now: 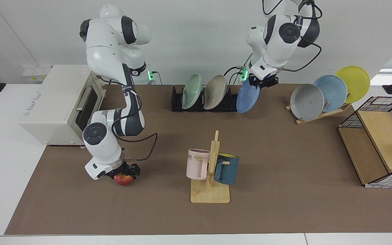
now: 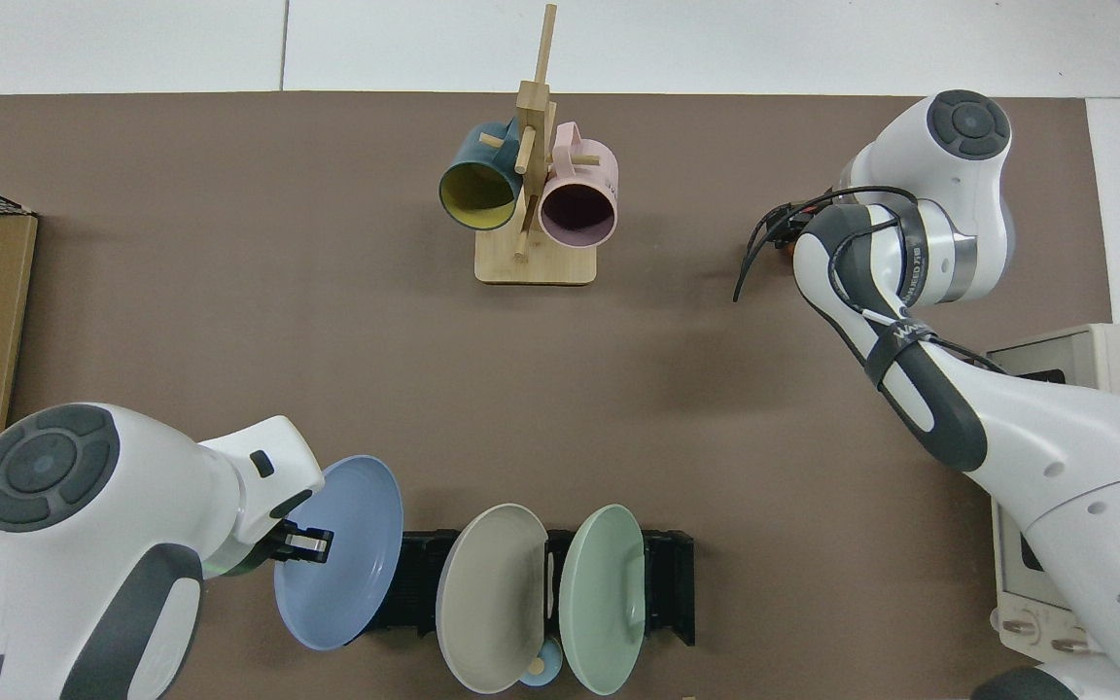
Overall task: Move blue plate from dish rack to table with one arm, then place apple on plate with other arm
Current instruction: 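Grasp the blue plate rim with the left gripper and lift it from the rack, then carry the blue plate with the left gripper toward the table middle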
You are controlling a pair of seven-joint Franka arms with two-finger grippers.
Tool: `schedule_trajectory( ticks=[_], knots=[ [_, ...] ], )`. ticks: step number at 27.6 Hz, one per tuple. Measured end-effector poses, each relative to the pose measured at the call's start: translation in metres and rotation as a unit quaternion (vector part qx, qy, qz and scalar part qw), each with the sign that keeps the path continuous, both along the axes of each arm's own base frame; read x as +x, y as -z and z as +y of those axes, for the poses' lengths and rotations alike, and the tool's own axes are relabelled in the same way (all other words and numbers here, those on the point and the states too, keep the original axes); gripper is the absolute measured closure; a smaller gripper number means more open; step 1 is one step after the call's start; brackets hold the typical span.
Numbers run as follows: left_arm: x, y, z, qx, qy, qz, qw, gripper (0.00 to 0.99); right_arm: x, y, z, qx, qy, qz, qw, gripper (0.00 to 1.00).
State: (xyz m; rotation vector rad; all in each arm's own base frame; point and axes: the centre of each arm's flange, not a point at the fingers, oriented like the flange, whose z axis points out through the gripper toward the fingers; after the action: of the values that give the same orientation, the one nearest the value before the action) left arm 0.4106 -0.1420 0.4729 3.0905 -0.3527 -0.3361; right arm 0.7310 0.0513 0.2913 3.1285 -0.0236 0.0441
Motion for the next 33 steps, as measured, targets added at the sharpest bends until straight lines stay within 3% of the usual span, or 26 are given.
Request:
schedule_trajectory(
  ticks=[4,5,8,12,20,26,33],
  knots=[
    [0.01,-0.016,0.003,0.0,-0.003,-0.018,1.0,0.877,0.0,0.002,0.0,-0.003,-0.001,0.001,1.0,0.02],
    [0.013,-0.019,0.005,-0.001,-0.006,-0.021,1.0,0.877,0.0,0.002,0.0,-0.004,-0.003,0.001,1.0,0.11],
    [0.024,-0.024,0.012,-0.006,-0.015,-0.026,1.0,0.89,0.0,0.003,-0.001,-0.007,-0.004,0.001,1.0,0.21],
    [0.042,-0.026,0.024,-0.018,-0.031,-0.029,0.999,0.899,0.0,0.003,0.0,-0.009,-0.006,0.001,1.0,0.21],
    [0.079,-0.01,0.061,-0.118,-0.092,-0.039,0.988,0.899,-0.001,-0.003,0.005,-0.009,-0.01,0.002,1.0,0.22],
    [0.105,0.027,0.066,-0.192,-0.133,-0.034,0.972,0.899,-0.005,-0.028,0.01,-0.011,-0.013,0.006,1.0,0.22],
    [0.126,0.081,0.066,-0.271,-0.168,-0.013,0.948,0.899,-0.015,-0.078,0.011,-0.013,-0.013,0.006,1.0,0.22]
  ],
)
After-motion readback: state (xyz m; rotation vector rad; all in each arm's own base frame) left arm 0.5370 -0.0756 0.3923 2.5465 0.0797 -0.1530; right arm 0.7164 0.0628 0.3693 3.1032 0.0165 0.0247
